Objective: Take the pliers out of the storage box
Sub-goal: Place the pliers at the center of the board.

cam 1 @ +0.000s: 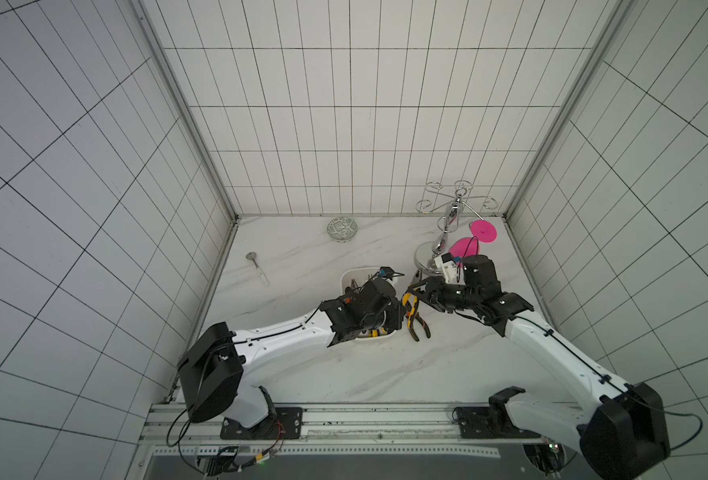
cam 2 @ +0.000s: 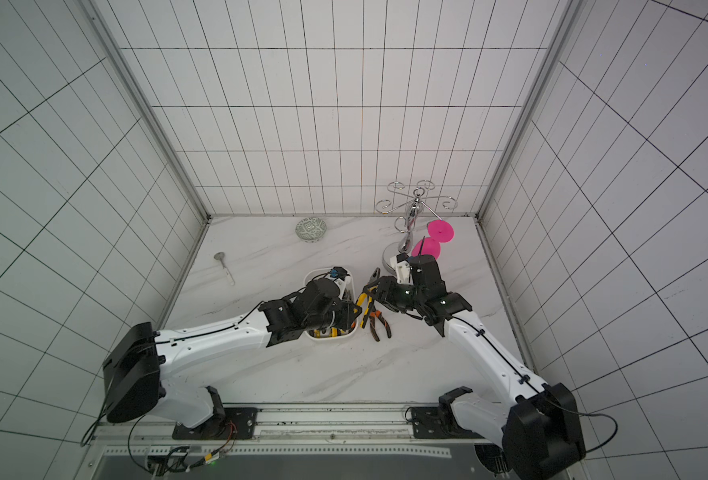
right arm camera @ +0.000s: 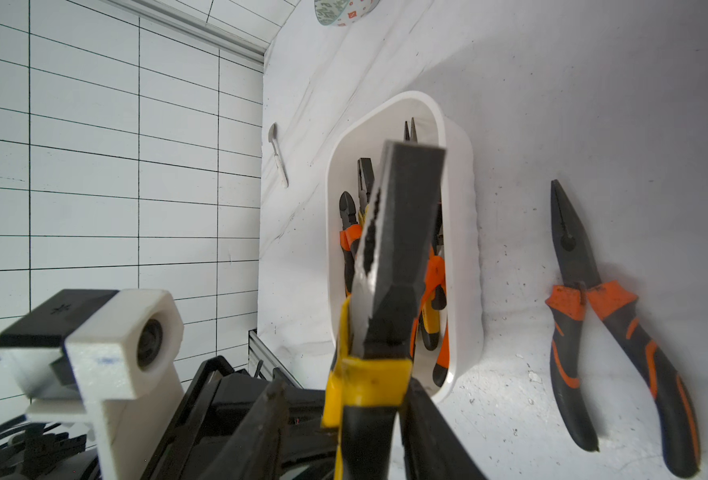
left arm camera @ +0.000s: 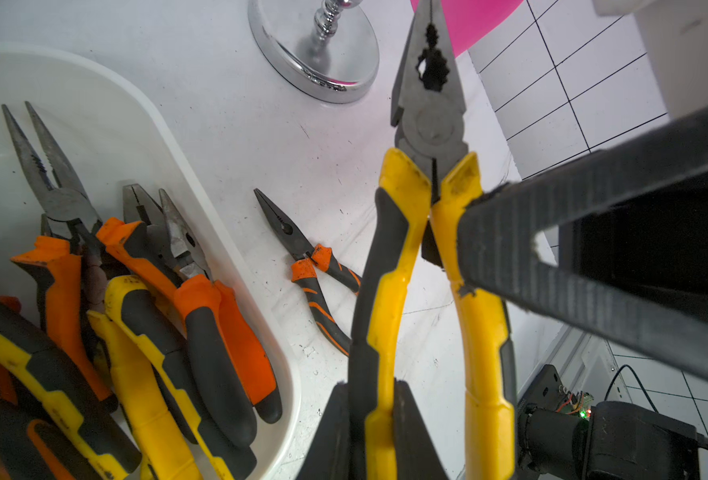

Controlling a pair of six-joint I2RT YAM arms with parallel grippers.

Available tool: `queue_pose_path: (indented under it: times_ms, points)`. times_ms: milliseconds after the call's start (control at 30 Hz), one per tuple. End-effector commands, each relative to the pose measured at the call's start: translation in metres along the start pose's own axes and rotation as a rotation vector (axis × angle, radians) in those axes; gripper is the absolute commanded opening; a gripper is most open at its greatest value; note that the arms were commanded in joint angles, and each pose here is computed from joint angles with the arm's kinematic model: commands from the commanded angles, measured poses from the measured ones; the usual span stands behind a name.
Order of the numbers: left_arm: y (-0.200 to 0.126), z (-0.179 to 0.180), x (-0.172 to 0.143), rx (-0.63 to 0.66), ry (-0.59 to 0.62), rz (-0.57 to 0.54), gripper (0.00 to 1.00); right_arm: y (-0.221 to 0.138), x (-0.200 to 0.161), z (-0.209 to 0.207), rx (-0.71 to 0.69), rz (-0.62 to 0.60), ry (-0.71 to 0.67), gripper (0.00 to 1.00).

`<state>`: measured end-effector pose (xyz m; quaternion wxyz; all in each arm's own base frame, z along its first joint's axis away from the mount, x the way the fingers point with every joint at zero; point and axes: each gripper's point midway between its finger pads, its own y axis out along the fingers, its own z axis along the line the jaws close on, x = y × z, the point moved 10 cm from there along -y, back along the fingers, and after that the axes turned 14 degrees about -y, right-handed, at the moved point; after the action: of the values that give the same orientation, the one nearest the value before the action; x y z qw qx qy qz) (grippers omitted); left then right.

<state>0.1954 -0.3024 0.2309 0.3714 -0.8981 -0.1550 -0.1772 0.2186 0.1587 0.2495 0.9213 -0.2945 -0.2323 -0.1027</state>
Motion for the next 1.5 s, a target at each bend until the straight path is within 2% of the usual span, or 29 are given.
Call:
queue_pose_path:
  times_ms: [0,133,267,400,467,533,700,767,833,933,1000,1067,1233,1467]
  points:
    - [-0.006,-0.029,0.014,-0.137,0.024,-0.059,0.0,0.003,0.001,-0.005,0.014,0.003,0.019,0.46]
    - [-0.006,-0.031,0.014,-0.158,0.026,-0.055,0.0,0.005,0.0,-0.008,0.017,0.017,0.03,0.41]
    - [-0.006,-0.031,0.013,-0.165,0.029,-0.052,0.0,0.007,-0.002,-0.01,0.023,0.035,0.038,0.31]
    - [-0.004,-0.029,0.011,-0.157,0.029,-0.047,0.06,0.007,-0.005,-0.011,0.016,0.047,0.005,0.14]
    - [-0.003,-0.027,0.011,-0.144,0.03,-0.047,0.19,0.005,-0.007,-0.013,-0.012,0.065,-0.017,0.04]
    - [-0.003,-0.025,0.01,-0.137,0.035,-0.047,0.34,0.002,-0.009,-0.014,-0.047,0.076,-0.037,0.0]
    - [-0.008,-0.017,0.007,-0.103,0.067,-0.071,0.61,-0.008,-0.012,-0.022,-0.174,0.118,-0.092,0.0]
    - [-0.014,-0.011,0.005,-0.084,0.084,-0.09,0.78,-0.013,-0.015,-0.027,-0.278,0.166,-0.134,0.0]
    - [-0.02,-0.006,0.003,-0.075,0.1,-0.105,0.87,-0.018,-0.018,-0.034,-0.382,0.222,-0.168,0.0]
    - [-0.031,0.001,-0.001,-0.075,0.145,-0.126,0.91,-0.021,-0.024,-0.045,-0.507,0.33,-0.21,0.0]
    - [-0.04,0.005,-0.004,-0.094,0.188,-0.138,0.98,-0.022,-0.026,-0.052,-0.573,0.398,-0.228,0.0]
    - [-0.048,0.007,-0.007,-0.114,0.242,-0.14,0.98,-0.02,-0.026,-0.057,-0.606,0.439,-0.245,0.0]
    - [-0.058,0.014,-0.016,-0.14,0.375,-0.112,0.99,-0.007,-0.018,-0.066,-0.597,0.473,-0.276,0.0]
    - [-0.06,0.021,-0.021,-0.117,0.393,-0.089,0.99,0.013,0.006,-0.081,-0.603,0.501,-0.286,0.0]
